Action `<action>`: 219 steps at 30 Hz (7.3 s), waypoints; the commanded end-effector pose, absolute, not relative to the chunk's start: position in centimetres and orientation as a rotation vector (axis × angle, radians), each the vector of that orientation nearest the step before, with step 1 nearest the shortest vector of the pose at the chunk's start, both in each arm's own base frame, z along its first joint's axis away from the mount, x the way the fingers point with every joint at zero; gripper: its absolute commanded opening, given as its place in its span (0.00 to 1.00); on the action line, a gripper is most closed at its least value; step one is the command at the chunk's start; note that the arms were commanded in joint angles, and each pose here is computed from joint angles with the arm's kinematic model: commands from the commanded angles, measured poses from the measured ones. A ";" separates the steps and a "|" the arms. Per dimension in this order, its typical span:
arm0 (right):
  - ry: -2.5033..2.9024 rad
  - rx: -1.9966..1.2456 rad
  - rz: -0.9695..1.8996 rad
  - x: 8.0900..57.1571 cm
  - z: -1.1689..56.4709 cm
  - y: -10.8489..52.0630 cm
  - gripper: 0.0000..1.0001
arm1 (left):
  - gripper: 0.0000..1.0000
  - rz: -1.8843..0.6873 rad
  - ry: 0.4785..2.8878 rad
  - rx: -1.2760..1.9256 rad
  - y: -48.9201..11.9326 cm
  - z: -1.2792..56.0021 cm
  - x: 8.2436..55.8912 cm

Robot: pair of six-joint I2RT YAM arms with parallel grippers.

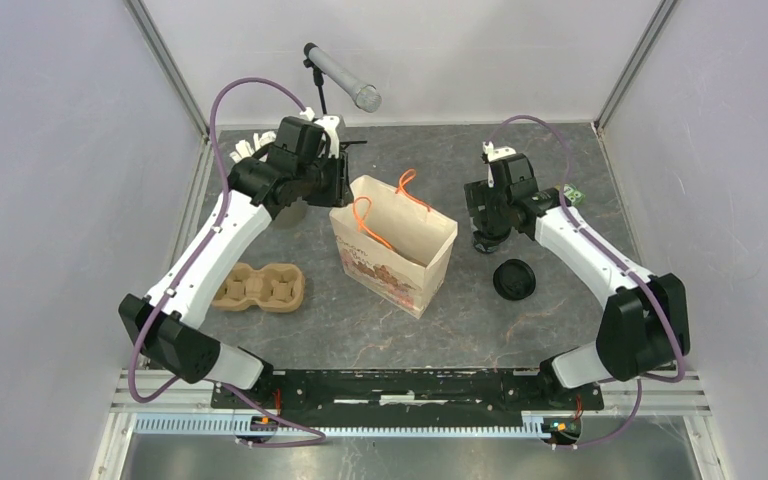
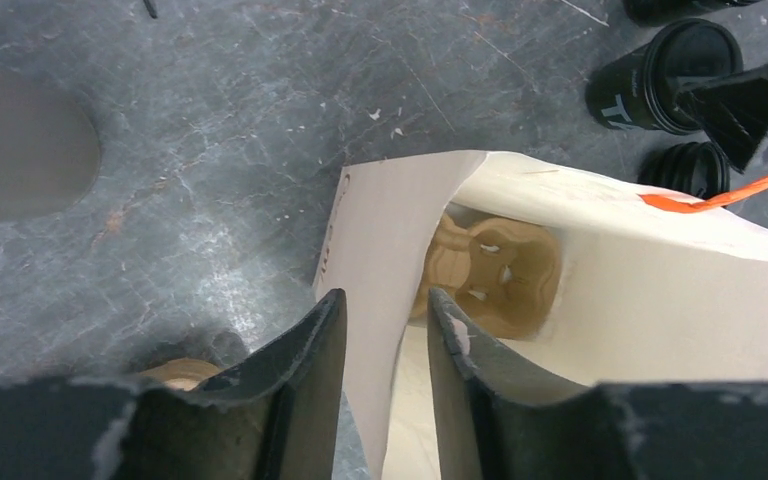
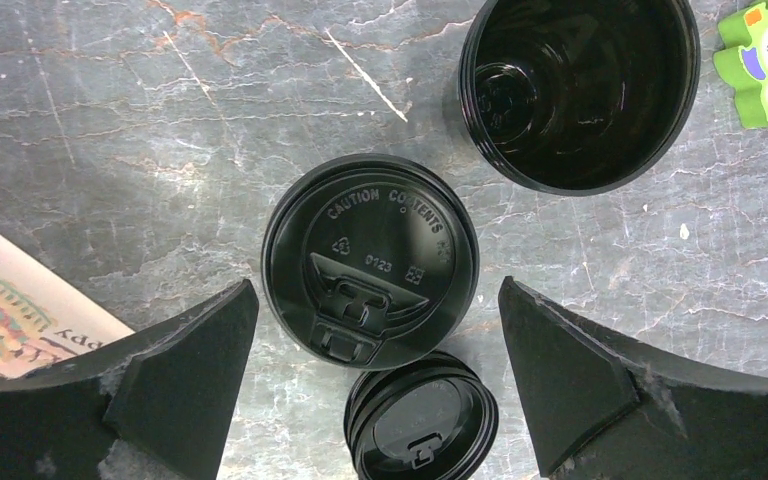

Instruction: Pack the takeout coffee

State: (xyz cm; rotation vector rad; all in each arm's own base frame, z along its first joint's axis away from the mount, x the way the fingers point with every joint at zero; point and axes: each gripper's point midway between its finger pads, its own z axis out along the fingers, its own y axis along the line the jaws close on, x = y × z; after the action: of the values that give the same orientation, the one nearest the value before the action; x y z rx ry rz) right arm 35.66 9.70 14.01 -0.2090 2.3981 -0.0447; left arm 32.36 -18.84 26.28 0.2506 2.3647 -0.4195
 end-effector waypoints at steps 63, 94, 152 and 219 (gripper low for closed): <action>2.445 -0.212 -0.005 37.4 11.8 9.6 0.92 | 1.00 -0.537 2.376 0.086 -16.7 29.6 29.3; 2.382 -0.233 0.003 36.3 17.6 9.2 0.74 | 0.95 -0.602 2.399 0.175 -17.8 30.2 29.0; 1.777 -0.819 0.365 25.1 36.8 22.4 0.70 | 0.02 -1.115 2.342 0.193 -26.2 30.6 29.4; 1.545 -1.415 0.314 16.2 25.5 28.1 0.67 | 0.85 -1.140 2.494 0.292 -19.6 28.2 13.7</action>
State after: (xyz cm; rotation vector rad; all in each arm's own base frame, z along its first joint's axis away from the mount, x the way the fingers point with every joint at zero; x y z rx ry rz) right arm 14.97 26.47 23.96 -1.5016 1.6004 0.3203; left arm 14.11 -19.25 27.18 0.2853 2.5387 -1.0884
